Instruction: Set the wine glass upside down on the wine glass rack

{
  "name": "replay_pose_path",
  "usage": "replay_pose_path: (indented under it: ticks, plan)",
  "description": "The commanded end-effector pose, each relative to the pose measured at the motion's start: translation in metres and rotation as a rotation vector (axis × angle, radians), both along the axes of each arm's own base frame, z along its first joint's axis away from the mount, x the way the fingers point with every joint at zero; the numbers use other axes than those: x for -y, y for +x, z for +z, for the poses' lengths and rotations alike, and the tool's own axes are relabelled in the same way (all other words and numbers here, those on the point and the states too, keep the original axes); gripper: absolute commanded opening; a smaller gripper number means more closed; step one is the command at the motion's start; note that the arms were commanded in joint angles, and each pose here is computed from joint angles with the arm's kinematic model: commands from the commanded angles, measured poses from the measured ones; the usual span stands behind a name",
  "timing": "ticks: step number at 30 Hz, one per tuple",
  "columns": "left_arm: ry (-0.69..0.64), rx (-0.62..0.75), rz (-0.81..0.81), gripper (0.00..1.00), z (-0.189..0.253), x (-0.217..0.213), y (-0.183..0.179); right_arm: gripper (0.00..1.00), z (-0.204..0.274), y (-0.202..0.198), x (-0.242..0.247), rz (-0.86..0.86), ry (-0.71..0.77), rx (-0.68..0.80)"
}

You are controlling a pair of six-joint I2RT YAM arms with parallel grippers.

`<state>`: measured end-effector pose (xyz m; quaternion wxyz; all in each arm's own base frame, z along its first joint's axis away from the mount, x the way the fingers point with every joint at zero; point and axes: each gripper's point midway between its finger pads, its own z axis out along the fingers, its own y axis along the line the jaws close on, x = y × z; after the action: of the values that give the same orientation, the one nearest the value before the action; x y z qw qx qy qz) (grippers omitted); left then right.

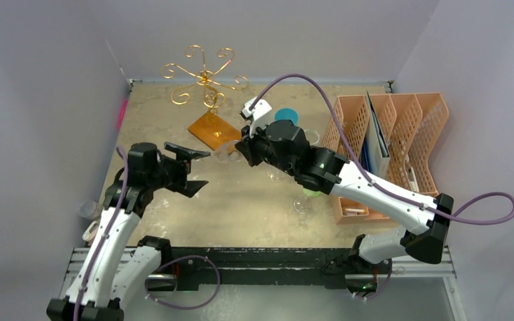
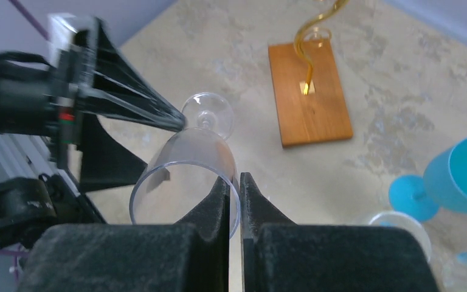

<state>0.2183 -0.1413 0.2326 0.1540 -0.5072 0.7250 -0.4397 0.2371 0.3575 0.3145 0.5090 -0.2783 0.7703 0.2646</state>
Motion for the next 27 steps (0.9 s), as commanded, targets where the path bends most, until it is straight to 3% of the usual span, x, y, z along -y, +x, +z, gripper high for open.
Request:
replay_pose_path:
  ticks: [1,10,17,27]
  plan:
    - [-0.124,0.015,-0.045,0.84,0.019,0.020,0.023,0.00,0.037,0.011,-0.020,0.026,0.128,0.150]
    - [-0.219,-0.040,0.035,0.76,0.003,0.023,0.051,0.00,0.032,0.009,-0.019,0.037,0.168,0.207]
    - [-0.164,-0.001,0.108,0.51,0.009,0.010,0.060,0.00,0.029,0.001,-0.012,0.068,0.190,0.239]
    - [-0.145,-0.008,0.091,0.48,0.000,0.013,0.069,0.00,0.027,-0.010,-0.017,0.144,0.232,0.292]
